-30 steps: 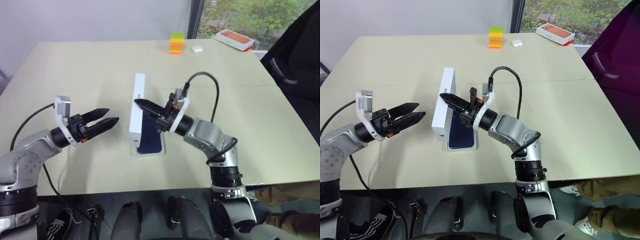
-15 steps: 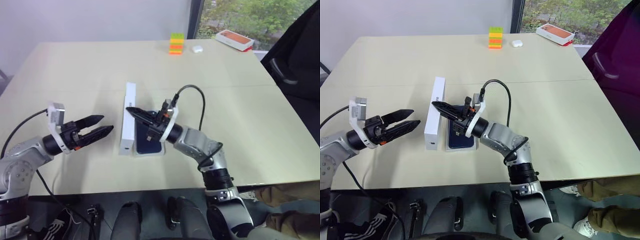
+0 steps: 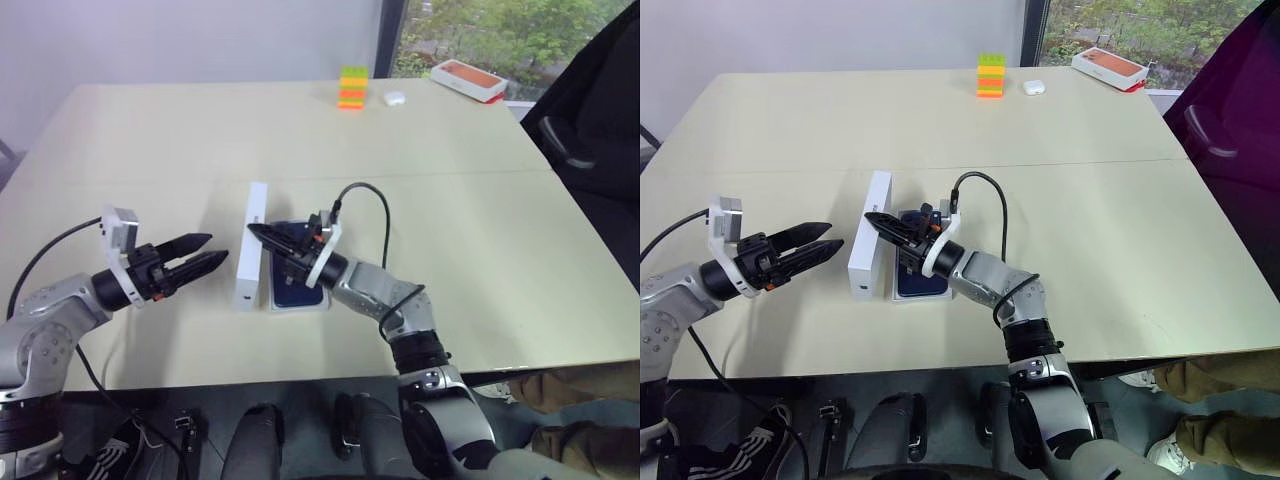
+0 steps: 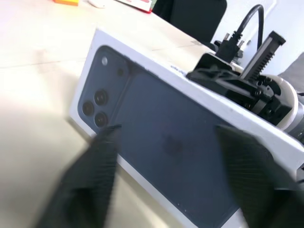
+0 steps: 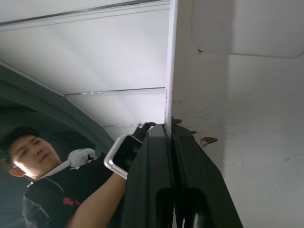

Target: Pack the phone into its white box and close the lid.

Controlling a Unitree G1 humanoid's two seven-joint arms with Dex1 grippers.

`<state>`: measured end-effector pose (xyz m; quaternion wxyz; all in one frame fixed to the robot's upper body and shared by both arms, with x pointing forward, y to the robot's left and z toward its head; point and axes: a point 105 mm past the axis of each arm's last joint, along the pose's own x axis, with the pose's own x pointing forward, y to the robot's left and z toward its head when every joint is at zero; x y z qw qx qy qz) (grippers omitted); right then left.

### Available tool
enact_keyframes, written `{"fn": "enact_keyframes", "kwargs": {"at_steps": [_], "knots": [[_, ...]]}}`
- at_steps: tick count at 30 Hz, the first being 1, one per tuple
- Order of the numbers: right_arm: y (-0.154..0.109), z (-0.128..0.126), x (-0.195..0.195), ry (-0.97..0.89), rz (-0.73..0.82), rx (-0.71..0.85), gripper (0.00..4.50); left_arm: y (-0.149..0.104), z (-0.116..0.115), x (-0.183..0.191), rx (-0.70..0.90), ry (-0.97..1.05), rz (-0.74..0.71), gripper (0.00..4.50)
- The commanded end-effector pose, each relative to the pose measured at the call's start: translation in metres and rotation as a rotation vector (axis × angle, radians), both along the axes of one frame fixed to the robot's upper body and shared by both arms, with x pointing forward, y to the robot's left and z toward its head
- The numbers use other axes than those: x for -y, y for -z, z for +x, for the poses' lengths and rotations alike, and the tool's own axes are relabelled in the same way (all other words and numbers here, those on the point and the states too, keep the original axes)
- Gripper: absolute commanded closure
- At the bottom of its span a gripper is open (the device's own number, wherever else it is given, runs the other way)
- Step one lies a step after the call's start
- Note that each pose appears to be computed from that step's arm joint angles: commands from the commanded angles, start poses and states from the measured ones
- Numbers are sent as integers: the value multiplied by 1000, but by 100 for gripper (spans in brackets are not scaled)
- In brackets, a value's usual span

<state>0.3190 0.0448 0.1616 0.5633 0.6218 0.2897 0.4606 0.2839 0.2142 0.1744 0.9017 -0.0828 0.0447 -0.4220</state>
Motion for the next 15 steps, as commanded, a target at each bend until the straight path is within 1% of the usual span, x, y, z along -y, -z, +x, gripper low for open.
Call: {"fn": "enact_keyframes", "kwargs": {"at_steps": [1,2,3,6,11,15], "knots": [[-9,-5,-5,-15,60,19,450,-4,1,4,27,8,1,324],[-8,-5,-4,-13,59,18,450,-2,2,5,29,3,7,377],[-7,-6,-3,-12,55,21,450,0,3,6,30,-5,12,420],[-5,-10,2,-23,50,42,450,10,7,11,24,-3,26,420],[1,-15,11,-32,31,55,450,17,17,21,37,-4,14,420],[2,-13,15,-13,27,59,450,22,18,33,30,31,0,420]]}}
